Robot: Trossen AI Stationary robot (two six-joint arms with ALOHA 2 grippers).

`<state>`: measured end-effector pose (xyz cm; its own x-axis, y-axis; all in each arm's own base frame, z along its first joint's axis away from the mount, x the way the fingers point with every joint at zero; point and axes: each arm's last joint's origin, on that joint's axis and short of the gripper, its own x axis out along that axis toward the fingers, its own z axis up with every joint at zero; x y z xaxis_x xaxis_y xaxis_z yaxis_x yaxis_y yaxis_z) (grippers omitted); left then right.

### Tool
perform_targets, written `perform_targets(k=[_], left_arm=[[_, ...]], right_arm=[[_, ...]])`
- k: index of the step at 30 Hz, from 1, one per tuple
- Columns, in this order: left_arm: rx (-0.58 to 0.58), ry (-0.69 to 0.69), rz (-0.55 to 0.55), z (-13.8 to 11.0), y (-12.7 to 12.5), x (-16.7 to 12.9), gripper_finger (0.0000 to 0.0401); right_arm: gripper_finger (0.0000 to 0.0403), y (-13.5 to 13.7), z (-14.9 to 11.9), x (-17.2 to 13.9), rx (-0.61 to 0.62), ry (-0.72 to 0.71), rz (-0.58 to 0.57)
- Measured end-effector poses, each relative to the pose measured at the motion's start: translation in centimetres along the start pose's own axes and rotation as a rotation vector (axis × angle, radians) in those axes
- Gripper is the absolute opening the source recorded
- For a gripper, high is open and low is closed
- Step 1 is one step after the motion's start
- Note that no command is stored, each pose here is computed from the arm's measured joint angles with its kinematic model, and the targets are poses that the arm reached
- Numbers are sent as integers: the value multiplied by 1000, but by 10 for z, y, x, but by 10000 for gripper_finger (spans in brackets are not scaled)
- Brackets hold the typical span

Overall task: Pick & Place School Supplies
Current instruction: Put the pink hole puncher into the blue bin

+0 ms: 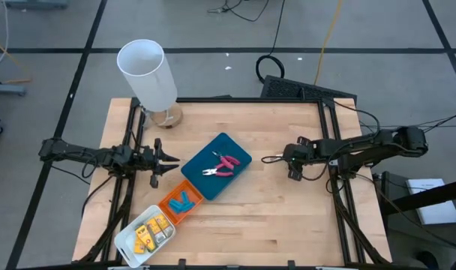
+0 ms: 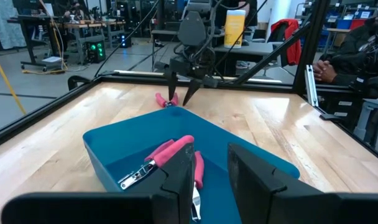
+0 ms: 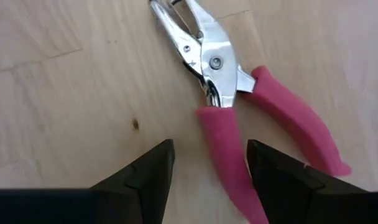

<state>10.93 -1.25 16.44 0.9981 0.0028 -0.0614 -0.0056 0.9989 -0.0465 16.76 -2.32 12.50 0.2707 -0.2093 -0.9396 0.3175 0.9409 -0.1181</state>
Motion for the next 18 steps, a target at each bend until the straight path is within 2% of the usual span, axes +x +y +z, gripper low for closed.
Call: perform_targets(k=[4, 15, 18], left_arm=[[0, 0, 0, 0, 0, 0, 97], [0, 0, 0, 0, 0, 0, 97], [0, 0, 0, 0, 0, 0, 97]], right_arm=[[172, 0, -1, 1, 3, 7, 22], [49, 2, 0, 2, 6, -6, 61], [40, 2, 0, 2, 6, -8, 62]])
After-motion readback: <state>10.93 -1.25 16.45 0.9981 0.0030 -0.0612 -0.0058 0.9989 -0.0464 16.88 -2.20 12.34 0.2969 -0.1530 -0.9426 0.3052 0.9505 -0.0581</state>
